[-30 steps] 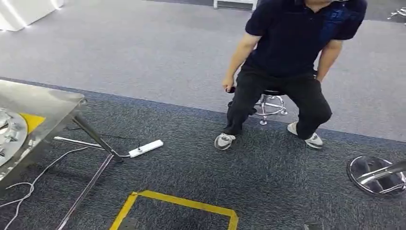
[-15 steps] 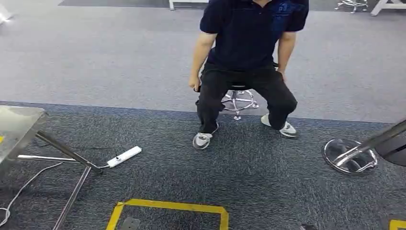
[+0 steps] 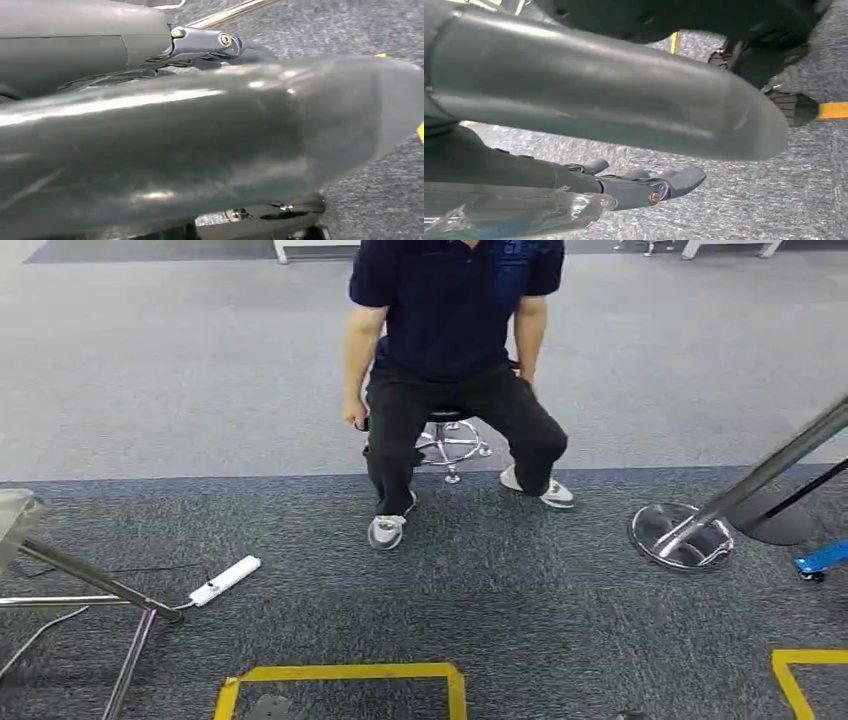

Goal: Take the parts from the cabinet and place them on the table.

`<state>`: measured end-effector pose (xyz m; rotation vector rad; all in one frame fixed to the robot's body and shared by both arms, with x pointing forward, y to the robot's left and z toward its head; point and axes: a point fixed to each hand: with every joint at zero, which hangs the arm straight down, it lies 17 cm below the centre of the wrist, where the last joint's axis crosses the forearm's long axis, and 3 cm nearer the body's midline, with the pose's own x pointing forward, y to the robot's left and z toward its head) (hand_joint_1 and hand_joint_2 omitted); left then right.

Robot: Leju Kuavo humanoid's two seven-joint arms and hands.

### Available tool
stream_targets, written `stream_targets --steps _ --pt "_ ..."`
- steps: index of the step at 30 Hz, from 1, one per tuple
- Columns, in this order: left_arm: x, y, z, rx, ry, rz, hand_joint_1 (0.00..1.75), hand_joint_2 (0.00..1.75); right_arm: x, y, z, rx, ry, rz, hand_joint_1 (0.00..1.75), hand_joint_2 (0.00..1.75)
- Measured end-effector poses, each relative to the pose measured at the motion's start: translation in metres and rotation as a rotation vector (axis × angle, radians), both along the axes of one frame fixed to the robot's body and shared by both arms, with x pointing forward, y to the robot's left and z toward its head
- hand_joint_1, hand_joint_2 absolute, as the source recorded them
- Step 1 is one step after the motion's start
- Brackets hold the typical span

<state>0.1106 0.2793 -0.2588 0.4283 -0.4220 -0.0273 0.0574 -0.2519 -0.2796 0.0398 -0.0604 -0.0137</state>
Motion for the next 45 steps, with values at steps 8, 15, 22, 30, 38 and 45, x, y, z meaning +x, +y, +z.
stream_targets --steps 8,15,22,30,38,45 --pt "0.001 -0.002 0.0 -0.003 0.002 -0.007 0.0 0.0 0.0 0.003 0.0 0.007 -0.001 0.003 0.0 0.0" --pt "0.002 -0.002 0.001 -0.001 -0.004 -0.011 0.0 0.0 -0.002 0.009 0.001 0.017 0.005 0.007 0.0 0.0" --pt "0.003 -0.002 0.001 0.002 -0.005 -0.012 0.0 0.0 -0.005 0.014 0.001 0.03 0.008 0.014 0.0 0.0" --pt "0.0 -0.001 0.0 0.004 -0.001 -0.011 0.0 0.0 -0.004 0.017 0.001 0.034 0.006 0.019 0.0 0.0" --pt "0.001 -0.001 0.0 0.003 -0.002 -0.011 0.0 0.0 -0.002 0.018 0.002 0.036 0.003 0.018 0.0 0.0" --pt "0.0 -0.001 0.0 0.003 0.001 -0.006 0.0 0.0 -0.003 0.02 0.002 0.038 0.005 0.019 0.0 0.0"
